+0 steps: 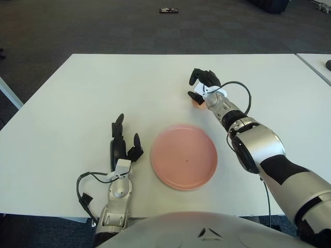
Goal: Put the apple into the plate.
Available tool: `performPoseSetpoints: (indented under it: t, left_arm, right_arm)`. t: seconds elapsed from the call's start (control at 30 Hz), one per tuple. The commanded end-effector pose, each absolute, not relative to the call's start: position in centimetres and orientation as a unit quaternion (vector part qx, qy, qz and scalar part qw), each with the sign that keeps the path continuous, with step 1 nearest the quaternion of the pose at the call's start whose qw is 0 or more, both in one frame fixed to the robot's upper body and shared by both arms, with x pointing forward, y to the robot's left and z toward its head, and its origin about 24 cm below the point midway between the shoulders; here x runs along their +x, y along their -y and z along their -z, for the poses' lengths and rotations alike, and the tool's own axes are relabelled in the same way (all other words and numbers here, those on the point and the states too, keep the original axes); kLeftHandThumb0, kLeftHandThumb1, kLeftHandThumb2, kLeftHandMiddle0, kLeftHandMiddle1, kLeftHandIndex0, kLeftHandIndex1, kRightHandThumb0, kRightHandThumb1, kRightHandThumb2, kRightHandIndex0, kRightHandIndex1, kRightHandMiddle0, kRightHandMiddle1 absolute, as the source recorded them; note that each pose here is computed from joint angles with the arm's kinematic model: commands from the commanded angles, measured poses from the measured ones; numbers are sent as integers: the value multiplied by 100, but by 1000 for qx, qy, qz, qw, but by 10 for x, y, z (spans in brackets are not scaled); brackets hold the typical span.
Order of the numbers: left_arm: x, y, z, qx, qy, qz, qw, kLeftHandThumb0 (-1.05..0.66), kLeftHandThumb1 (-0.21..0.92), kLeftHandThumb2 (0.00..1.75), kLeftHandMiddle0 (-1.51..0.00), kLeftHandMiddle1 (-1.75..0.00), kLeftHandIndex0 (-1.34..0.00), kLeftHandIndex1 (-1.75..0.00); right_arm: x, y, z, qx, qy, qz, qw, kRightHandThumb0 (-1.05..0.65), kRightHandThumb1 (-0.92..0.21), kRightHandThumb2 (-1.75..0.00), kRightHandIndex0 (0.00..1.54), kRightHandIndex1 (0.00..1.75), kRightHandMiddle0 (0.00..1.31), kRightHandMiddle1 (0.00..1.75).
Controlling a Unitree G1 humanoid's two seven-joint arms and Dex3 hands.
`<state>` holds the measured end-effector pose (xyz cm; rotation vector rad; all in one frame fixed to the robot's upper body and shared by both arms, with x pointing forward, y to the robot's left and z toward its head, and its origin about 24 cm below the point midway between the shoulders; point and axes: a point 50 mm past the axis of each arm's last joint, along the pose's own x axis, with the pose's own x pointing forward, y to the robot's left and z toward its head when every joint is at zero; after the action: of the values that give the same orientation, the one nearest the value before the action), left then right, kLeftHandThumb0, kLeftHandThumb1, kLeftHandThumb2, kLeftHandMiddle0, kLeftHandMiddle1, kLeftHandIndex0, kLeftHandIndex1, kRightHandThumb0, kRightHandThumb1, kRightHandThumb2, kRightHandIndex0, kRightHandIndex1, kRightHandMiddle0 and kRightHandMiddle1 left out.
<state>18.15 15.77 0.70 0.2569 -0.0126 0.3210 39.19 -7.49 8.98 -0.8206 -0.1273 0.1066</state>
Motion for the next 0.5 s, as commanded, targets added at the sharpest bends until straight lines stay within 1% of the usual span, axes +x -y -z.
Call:
performPoseSetpoints:
  t: [0.0,0.2,0.47]
  left_arm:
    - [185,-160,-9,133,9,-157,979,-83,92,91,-23,-10,0,-59]
    - [187,-161,-9,136,8,-156,978,-83,92,93,-24,-11,0,-60]
    - [189,-162,-9,139,6,-153,978,-84,92,94,-24,-11,0,-61]
  right_arm:
    - [400,76,-118,-376,110,-31,920,0,1,-163,91,158,64,175]
    - [404,76,-136,-354,150,-22,923,0,0,-161,92,153,64,175]
    - [405,77,-155,-327,197,-28,924,0,-2,-159,90,155,61,175]
